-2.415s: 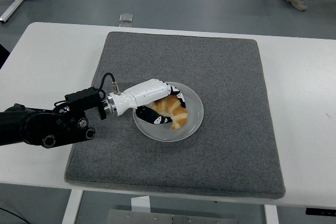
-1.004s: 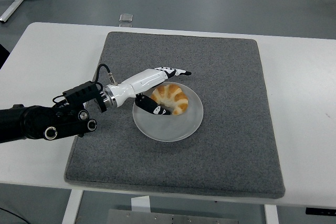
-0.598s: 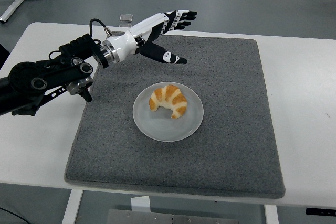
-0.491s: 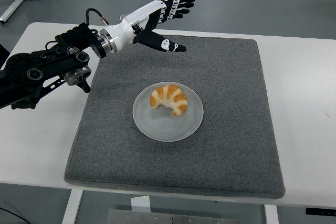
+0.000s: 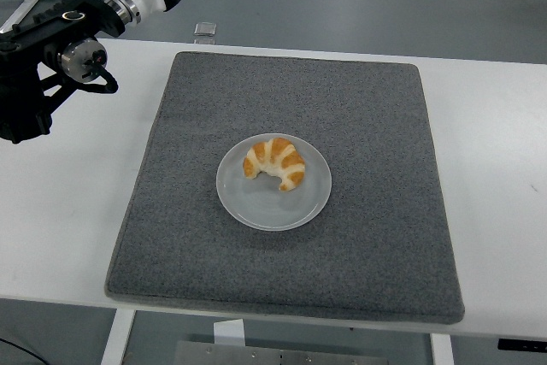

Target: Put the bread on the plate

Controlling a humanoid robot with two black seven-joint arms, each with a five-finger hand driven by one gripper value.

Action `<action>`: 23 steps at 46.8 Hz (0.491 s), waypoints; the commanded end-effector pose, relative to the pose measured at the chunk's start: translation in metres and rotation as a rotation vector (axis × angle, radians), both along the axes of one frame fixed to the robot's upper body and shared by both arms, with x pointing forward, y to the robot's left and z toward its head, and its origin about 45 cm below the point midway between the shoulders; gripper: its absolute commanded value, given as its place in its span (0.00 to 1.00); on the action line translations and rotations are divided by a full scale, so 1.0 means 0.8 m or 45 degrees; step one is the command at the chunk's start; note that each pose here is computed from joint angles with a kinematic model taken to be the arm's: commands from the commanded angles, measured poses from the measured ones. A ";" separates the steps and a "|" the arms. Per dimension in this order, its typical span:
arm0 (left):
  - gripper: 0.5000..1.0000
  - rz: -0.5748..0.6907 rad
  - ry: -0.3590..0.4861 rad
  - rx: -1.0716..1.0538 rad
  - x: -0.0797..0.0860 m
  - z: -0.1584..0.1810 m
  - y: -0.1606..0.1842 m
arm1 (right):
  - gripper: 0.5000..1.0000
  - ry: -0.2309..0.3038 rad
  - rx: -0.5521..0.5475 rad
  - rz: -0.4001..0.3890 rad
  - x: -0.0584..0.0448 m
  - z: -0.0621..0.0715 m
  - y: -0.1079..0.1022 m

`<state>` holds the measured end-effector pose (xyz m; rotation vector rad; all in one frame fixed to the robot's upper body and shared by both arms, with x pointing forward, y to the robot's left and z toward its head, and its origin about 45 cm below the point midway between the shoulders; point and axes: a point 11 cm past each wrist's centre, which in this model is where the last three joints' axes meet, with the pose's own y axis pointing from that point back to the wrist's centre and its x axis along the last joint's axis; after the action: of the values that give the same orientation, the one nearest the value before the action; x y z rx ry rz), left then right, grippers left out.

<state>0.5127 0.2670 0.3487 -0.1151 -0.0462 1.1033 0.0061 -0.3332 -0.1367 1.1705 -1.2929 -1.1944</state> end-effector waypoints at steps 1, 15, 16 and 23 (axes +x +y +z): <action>0.98 0.040 0.020 -0.051 0.005 -0.003 0.020 | 0.90 0.001 -0.002 0.001 0.000 0.000 0.000; 0.98 0.125 0.122 -0.138 0.008 -0.051 0.032 | 0.90 0.001 0.000 -0.001 0.000 0.000 0.000; 0.98 0.121 0.134 -0.140 0.007 -0.057 0.029 | 0.90 -0.001 0.000 -0.001 0.000 0.000 0.000; 0.98 0.103 0.153 -0.152 0.004 -0.068 0.018 | 0.90 0.001 -0.002 -0.001 0.000 0.000 0.000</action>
<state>0.5165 0.2837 0.2946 -0.1519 0.1218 1.1969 0.0062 -0.3332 -0.1367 1.1702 -1.2936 -1.1948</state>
